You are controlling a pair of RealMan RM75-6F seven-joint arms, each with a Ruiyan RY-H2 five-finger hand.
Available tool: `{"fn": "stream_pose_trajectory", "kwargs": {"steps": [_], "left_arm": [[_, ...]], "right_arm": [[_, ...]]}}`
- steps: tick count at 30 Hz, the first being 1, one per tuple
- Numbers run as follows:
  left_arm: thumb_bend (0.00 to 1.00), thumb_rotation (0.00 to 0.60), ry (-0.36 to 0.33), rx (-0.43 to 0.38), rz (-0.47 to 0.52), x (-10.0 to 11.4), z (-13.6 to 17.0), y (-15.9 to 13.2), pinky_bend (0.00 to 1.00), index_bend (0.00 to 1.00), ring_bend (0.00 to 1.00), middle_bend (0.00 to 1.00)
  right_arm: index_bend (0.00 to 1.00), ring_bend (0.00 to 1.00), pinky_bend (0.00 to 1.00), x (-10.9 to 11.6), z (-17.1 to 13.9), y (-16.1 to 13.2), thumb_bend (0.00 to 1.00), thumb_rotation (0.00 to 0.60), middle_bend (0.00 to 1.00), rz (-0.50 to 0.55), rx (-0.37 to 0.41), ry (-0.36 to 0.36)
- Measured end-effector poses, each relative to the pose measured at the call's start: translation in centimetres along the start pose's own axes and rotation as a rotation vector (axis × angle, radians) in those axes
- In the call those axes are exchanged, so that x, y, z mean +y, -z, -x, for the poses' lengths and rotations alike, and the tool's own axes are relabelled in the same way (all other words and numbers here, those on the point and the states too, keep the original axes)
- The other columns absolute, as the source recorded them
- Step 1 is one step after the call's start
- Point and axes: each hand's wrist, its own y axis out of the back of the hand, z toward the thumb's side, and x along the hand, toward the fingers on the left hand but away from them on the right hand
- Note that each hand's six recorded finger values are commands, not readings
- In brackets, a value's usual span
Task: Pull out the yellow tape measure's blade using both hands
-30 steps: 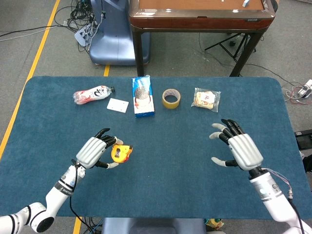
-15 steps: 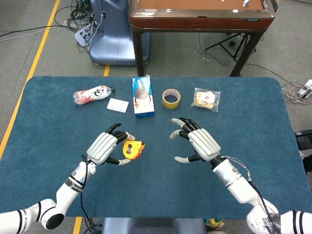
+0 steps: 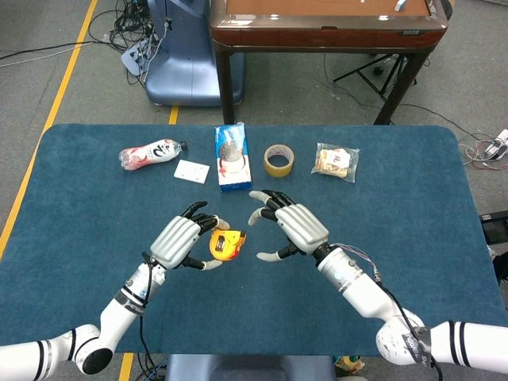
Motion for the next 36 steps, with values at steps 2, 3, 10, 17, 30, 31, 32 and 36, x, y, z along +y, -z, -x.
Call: {"fn": "stream_pose_trajectory", "kwargs": {"steps": [2,3,10,17,30,31,32,36], "left_arm": [[0.17,0.6,-0.003,-0.001,0.0,0.1,0.0,0.0,0.08,0.51,0.34,0.52],[0.17,0.6,-0.005,-0.002,0.001,0.2,-0.1,-0.1,0.08,0.51,0.34,0.52],[0.17,0.6,-0.003,-0.005,0.007,0.3,-0.1,-0.3,0.08,0.51,0.34,0.52],[0.17,0.6,-0.002,-0.008,0.013,0.3,-0.2,-0.4,0.08,0.51,0.34,0.52],[0.17,0.6,0.0,0.006,0.005,0.4,-0.5,0.1,0.08,0.51,0.34,0.52],[0.17,0.6,0.0,0.007,0.004,0.4,-0.5,0.1,0.08,0.51,0.34,0.52],[0.17,0.6,-0.001,0.009,0.004,0.4,-0.5,0.2,0.08,0.51,0.34,0.52],[0.17,0.6,-0.002,0.015,0.003,0.4,-0.5,0.4,0.08,0.51,0.34,0.52]], "right_arm": [[0.39,0.0,0.0,-0.2,0.3,-0.3,0.21,0.6,0.08,0.006,0.001,-0.01],[0.39,0.0,0.0,-0.3,0.5,-0.4,0.21,0.6,0.08,0.006,0.003,-0.014],[0.39,0.0,0.0,-0.6,1.0,-0.9,0.21,0.6,0.08,0.015,0.002,-0.015],[0.39,0.0,0.0,-0.9,1.4,-0.9,0.21,0.6,0.08,0.022,-0.002,-0.023],[0.48,0.0,0.0,-1.1,1.4,-0.8,0.21,0.6,0.11,0.034,-0.007,-0.025],[0.49,0.0,0.0,-1.1,1.4,-0.7,0.21,0.6,0.12,0.034,-0.009,-0.024],[0.49,0.0,0.0,-1.1,1.4,-0.7,0.21,0.6,0.12,0.034,-0.011,-0.024],[0.52,0.0,0.0,-1.1,1.3,-0.5,0.21,0.6,0.14,0.035,-0.016,-0.022]]}}
